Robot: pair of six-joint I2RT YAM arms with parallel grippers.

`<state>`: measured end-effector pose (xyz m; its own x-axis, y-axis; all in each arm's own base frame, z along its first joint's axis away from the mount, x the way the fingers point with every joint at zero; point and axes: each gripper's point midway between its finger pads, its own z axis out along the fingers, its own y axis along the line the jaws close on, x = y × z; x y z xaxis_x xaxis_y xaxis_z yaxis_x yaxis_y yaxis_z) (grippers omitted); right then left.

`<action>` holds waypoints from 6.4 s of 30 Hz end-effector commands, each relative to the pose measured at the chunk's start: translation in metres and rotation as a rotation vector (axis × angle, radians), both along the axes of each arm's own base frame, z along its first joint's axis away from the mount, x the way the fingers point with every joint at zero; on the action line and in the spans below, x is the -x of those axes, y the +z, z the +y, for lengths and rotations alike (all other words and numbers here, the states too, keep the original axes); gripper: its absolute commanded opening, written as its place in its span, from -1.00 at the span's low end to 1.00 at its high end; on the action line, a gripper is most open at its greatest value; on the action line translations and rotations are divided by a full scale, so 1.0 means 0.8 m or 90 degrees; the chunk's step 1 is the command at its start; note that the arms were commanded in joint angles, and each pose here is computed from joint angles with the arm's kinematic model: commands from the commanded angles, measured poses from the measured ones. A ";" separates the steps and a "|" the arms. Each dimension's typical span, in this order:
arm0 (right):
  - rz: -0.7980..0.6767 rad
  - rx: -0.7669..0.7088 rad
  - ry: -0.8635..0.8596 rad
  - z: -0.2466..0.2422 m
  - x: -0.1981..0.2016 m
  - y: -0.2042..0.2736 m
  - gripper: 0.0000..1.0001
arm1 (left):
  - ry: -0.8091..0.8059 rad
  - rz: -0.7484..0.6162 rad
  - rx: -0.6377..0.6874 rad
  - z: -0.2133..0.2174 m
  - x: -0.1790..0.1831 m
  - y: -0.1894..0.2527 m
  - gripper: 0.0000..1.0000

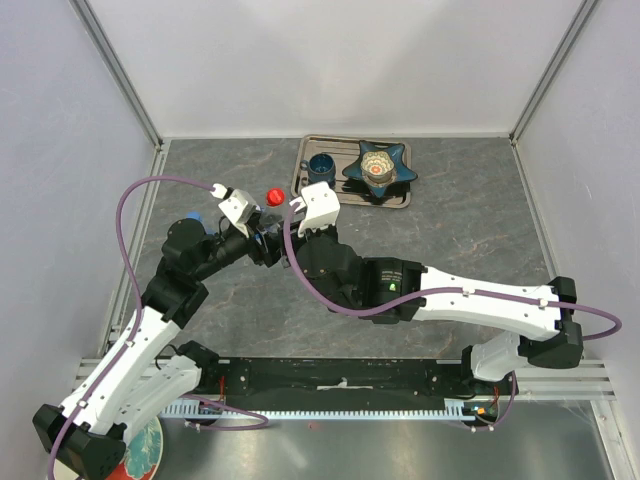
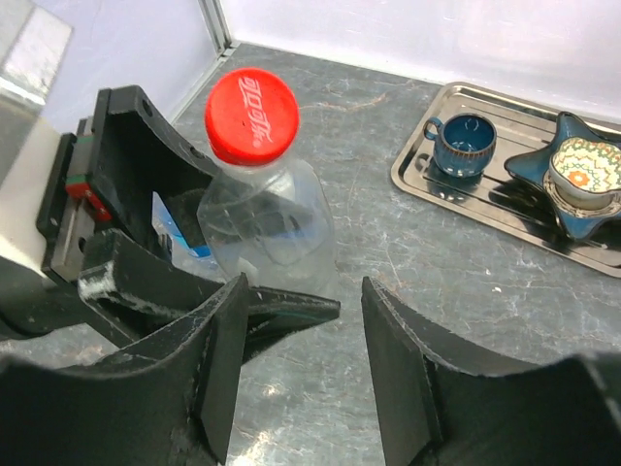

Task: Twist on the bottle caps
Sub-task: Screw the bottle cap onto the plastic bottle.

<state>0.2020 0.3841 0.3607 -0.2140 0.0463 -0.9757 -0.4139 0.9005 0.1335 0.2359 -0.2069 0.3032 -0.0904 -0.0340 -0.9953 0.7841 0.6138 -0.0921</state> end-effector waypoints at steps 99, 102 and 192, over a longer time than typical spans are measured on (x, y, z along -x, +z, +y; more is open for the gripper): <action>-0.379 -0.097 0.632 -0.011 0.067 0.174 -0.31 | -0.425 0.071 0.127 -0.048 0.161 0.065 -0.96; -0.356 -0.115 0.633 -0.013 0.063 0.181 -0.37 | -0.430 0.050 0.112 -0.048 0.161 0.061 -0.96; 0.100 -0.054 0.756 -0.017 0.100 0.007 -0.56 | -0.415 -0.060 0.017 -0.038 0.154 0.004 -0.96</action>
<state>0.1366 0.3827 0.3884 -0.2369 -0.1204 -0.9640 -0.9706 -0.0146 0.2404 0.1146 -0.2380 0.2809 -0.1271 0.0399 -0.9911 0.9917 0.0226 -0.1263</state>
